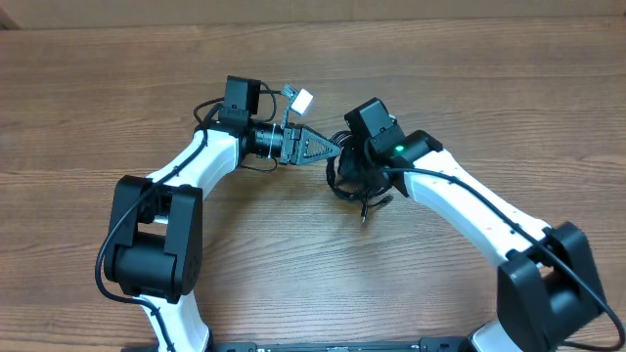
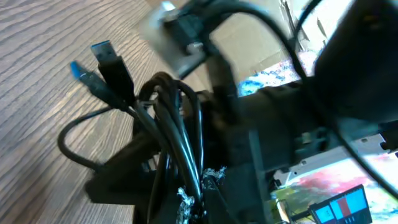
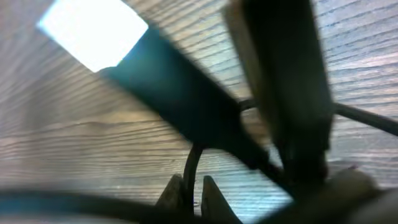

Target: Untangle cables

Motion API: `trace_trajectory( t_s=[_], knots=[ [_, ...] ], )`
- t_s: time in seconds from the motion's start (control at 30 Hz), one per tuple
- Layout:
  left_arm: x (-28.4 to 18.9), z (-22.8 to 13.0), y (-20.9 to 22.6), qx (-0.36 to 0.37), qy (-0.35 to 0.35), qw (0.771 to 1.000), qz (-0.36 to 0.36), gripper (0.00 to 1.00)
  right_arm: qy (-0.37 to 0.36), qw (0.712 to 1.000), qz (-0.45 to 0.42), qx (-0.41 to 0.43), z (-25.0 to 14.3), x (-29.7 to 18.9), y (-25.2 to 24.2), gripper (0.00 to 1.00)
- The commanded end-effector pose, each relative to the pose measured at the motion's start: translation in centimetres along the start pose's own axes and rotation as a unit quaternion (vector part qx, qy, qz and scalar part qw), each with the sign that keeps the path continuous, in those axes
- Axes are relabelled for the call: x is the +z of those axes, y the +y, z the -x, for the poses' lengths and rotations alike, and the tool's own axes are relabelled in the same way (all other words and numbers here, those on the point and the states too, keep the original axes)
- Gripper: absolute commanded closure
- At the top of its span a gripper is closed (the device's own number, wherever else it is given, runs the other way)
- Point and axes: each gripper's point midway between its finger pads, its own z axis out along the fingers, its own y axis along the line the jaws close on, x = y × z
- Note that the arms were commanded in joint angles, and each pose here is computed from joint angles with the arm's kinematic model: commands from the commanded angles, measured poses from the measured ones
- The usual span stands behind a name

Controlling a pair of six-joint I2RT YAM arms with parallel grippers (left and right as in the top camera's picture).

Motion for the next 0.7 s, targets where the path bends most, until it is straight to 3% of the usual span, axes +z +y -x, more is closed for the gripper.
trace_trajectory(
  t_s=[0.0, 0.13, 0.2, 0.33, 0.43, 0.6, 0.67],
  knots=[
    [0.2, -0.2, -1.1, 0.011, 0.004, 0.999, -0.04, 0.96, -0.018, 1.0, -0.007, -0.001, 1.0, -0.1, -0.1, 0.91],
    [0.3, -0.2, -0.5, 0.011, 0.004, 1.0, -0.023, 0.96, 0.004, 0.996, 0.064, -0.061, 0.5, -2.2, 2.6, 0.85],
    [0.3, -0.2, -0.2, 0.011, 0.003, 1.0, -0.016, 0.96, 0.002, 0.992, 0.089, -0.085, 0.6, -4.0, 3.5, 0.78],
    [0.3, -0.2, -0.3, 0.011, 0.003, 1.0, -0.016, 0.96, -0.007, 0.99, 0.094, -0.109, 0.3, -7.4, 3.3, 0.44],
    [0.3, -0.2, -0.2, 0.011, 0.003, 1.0, -0.016, 0.96, 0.004, 0.991, 0.085, -0.107, -0.5, -8.6, 2.5, 0.37],
    [0.3, -0.2, 0.0, 0.003, 0.003, 1.0, -0.009, 0.96, 0.05, 0.992, 0.047, -0.106, -2.7, -8.7, 0.3, 0.35],
    [0.2, -0.1, 1.4, -0.046, 0.0, 0.998, 0.032, 0.96, 0.078, 0.989, 0.025, -0.125, -4.0, -8.5, -1.1, 0.35]
  ],
)
